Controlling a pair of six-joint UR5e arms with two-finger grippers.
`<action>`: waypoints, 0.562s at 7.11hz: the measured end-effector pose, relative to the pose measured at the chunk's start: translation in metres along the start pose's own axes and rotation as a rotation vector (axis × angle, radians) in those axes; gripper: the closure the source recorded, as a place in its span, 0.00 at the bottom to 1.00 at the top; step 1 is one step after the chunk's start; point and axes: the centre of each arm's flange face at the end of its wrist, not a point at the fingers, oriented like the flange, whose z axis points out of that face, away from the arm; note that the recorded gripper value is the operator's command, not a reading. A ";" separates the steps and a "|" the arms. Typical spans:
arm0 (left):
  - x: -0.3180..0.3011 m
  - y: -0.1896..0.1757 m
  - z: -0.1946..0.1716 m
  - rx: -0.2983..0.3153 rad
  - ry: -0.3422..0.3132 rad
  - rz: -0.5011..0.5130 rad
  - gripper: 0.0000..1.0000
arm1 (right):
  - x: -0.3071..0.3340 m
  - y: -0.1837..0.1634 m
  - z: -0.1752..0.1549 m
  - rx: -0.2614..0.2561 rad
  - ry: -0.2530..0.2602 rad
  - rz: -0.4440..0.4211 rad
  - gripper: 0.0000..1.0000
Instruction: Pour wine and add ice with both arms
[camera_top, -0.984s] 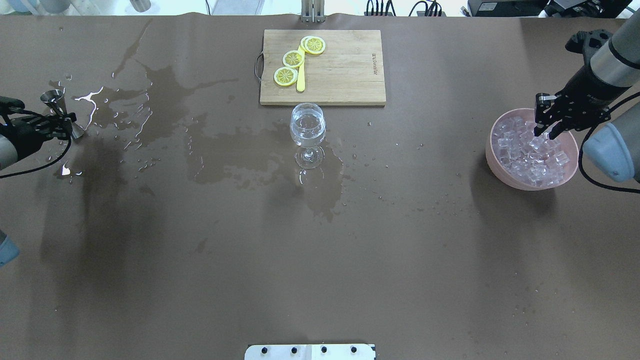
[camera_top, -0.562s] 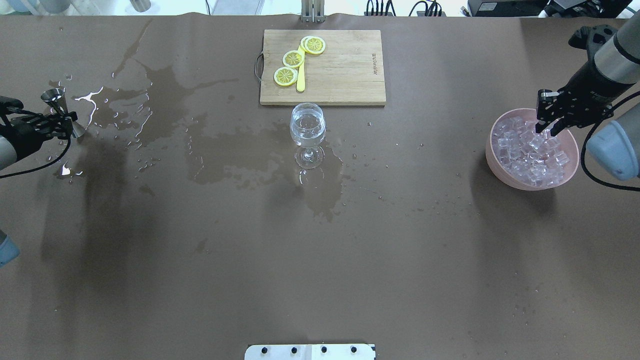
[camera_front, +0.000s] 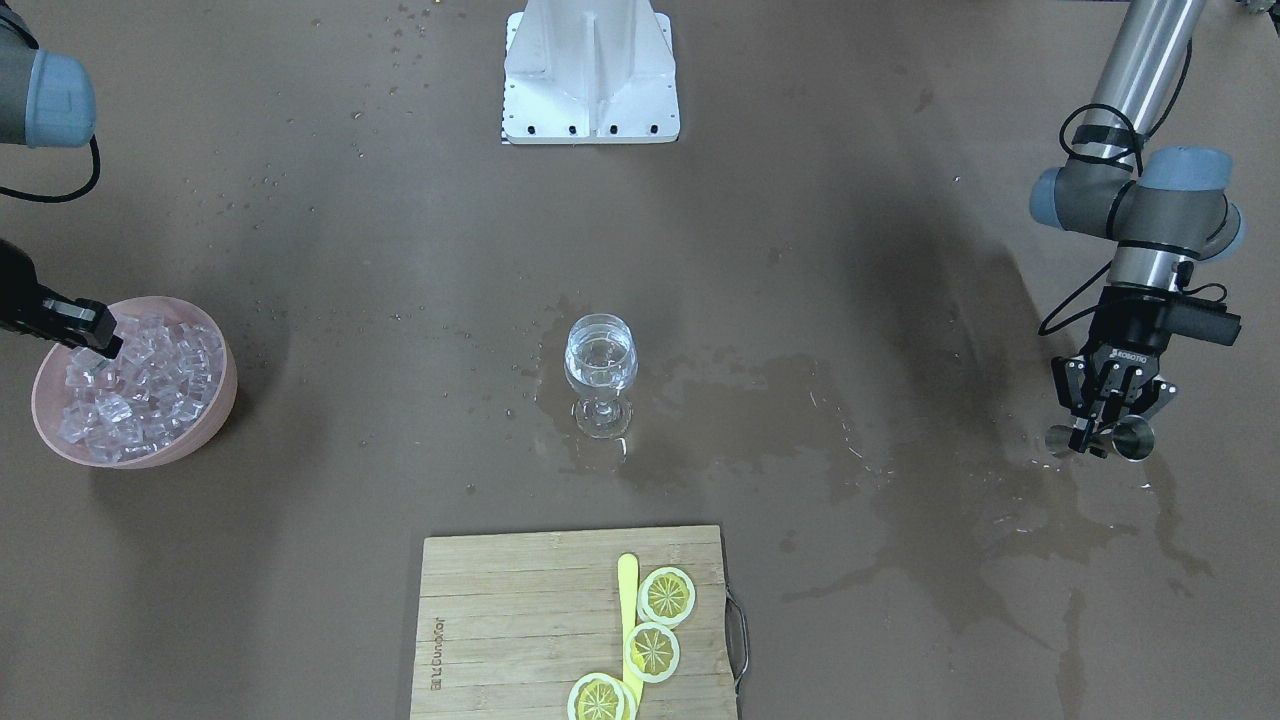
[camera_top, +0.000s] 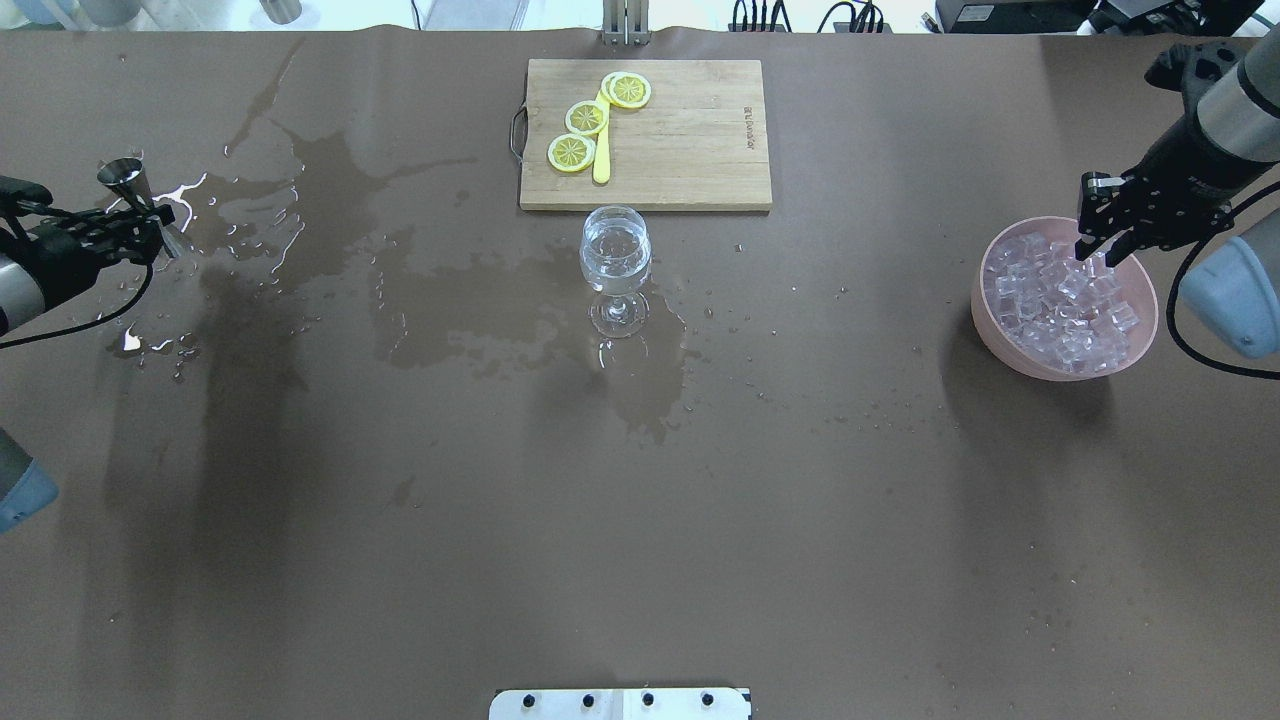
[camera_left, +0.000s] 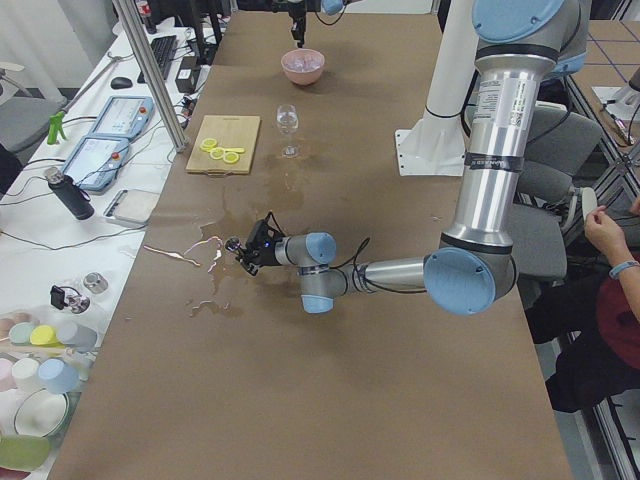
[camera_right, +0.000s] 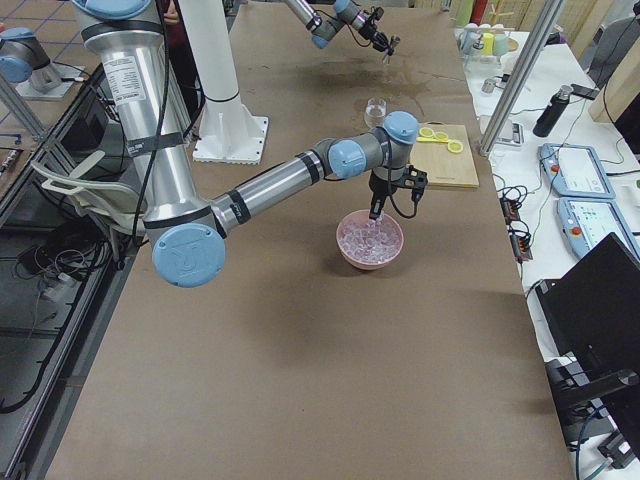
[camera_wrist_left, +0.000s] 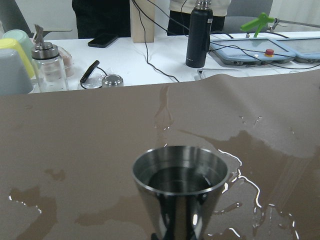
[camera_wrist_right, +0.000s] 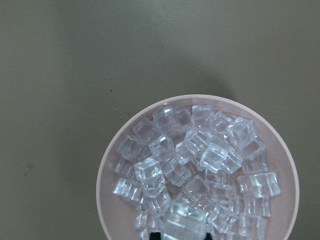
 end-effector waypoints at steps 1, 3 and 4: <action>0.018 -0.013 0.011 0.024 0.029 -0.004 1.00 | 0.000 0.000 0.000 0.000 -0.001 0.001 0.65; 0.053 -0.040 0.031 0.063 0.076 -0.004 1.00 | 0.001 0.000 -0.001 -0.001 -0.003 0.003 0.65; 0.067 -0.050 0.037 0.077 0.094 -0.005 1.00 | 0.003 -0.001 -0.003 0.001 -0.004 0.006 0.65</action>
